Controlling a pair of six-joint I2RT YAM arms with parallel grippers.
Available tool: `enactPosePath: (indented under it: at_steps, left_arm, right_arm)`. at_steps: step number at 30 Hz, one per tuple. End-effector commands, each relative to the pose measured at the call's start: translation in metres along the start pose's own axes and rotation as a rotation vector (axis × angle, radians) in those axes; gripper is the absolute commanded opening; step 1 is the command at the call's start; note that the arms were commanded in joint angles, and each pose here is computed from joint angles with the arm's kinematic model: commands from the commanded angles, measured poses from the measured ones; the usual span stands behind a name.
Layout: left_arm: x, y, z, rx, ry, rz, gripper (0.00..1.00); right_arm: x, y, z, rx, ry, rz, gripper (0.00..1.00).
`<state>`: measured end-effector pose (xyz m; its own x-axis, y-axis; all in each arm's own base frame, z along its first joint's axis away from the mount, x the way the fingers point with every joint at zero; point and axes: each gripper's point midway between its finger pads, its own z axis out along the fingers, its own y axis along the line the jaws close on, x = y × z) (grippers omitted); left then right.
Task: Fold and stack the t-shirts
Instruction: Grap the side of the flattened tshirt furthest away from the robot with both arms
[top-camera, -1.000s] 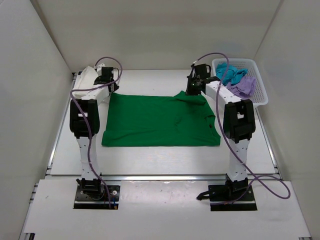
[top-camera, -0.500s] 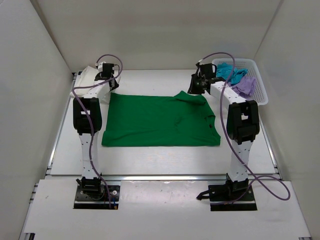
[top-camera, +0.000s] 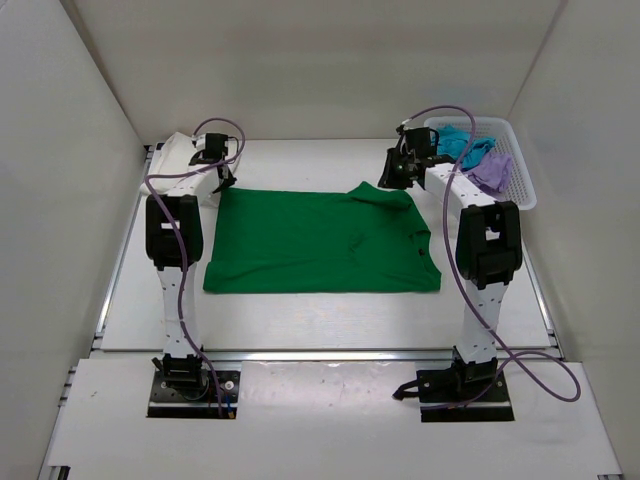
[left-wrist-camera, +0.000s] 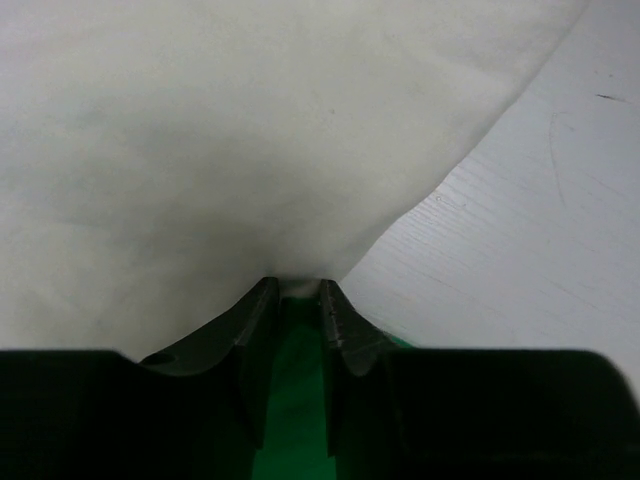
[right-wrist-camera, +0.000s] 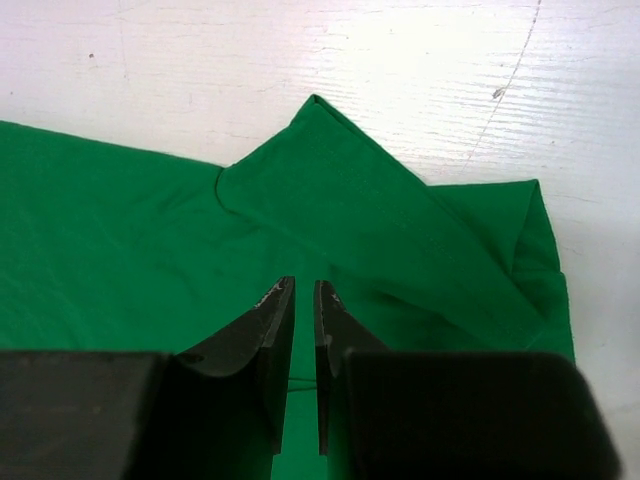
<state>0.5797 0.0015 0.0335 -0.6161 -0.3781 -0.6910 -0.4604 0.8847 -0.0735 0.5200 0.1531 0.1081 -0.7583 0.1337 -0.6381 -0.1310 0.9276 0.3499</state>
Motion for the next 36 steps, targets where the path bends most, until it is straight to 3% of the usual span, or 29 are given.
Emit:
enactPosePath:
  at_steps: [1, 6, 8, 11, 17, 25, 26, 28, 31, 36]
  left_arm:
    - [-0.017, 0.001, -0.021, 0.004, -0.026, 0.0, 0.31]
    - [-0.023, -0.002, -0.027, 0.041, -0.05, -0.035, 0.16]
    - [-0.02, -0.001, -0.026, 0.041, -0.044, -0.034, 0.09]
    - [-0.021, -0.002, -0.032, 0.056, -0.043, -0.031, 0.06]
    - [-0.032, -0.006, -0.05, 0.111, -0.077, -0.043, 0.0]
    - [-0.044, -0.012, -0.073, 0.166, -0.104, -0.054, 0.0]
    - [-0.044, -0.013, -0.074, 0.168, -0.11, -0.052, 0.0]
    - [-0.047, -0.013, -0.08, 0.186, -0.116, -0.057, 0.0]
    - [-0.047, -0.014, -0.084, 0.194, -0.116, -0.056, 0.0]
    - [-0.041, -0.009, -0.081, 0.198, -0.1, -0.06, 0.0]
  right_arm:
    - [-0.031, 0.012, -0.026, -0.03, -0.1, -0.02, 0.11]
    - [-0.026, 0.001, -0.019, -0.022, -0.077, -0.003, 0.12]
    - [-0.03, -0.009, -0.015, 0.019, -0.086, -0.014, 0.17]
    - [-0.026, -0.038, -0.002, 0.138, -0.049, -0.012, 0.25]
    - [-0.029, -0.069, 0.017, 0.232, 0.01, 0.013, 0.25]
    - [-0.038, -0.094, 0.05, 0.368, 0.07, 0.02, 0.28]
    - [-0.017, -0.1, 0.06, 0.388, 0.144, 0.023, 0.28]
    - [-0.041, -0.095, 0.053, 0.411, 0.106, 0.013, 0.27]
    - [-0.024, -0.095, 0.049, 0.451, 0.154, 0.033, 0.27]
    - [-0.05, -0.077, 0.026, 0.482, 0.077, 0.011, 0.26]
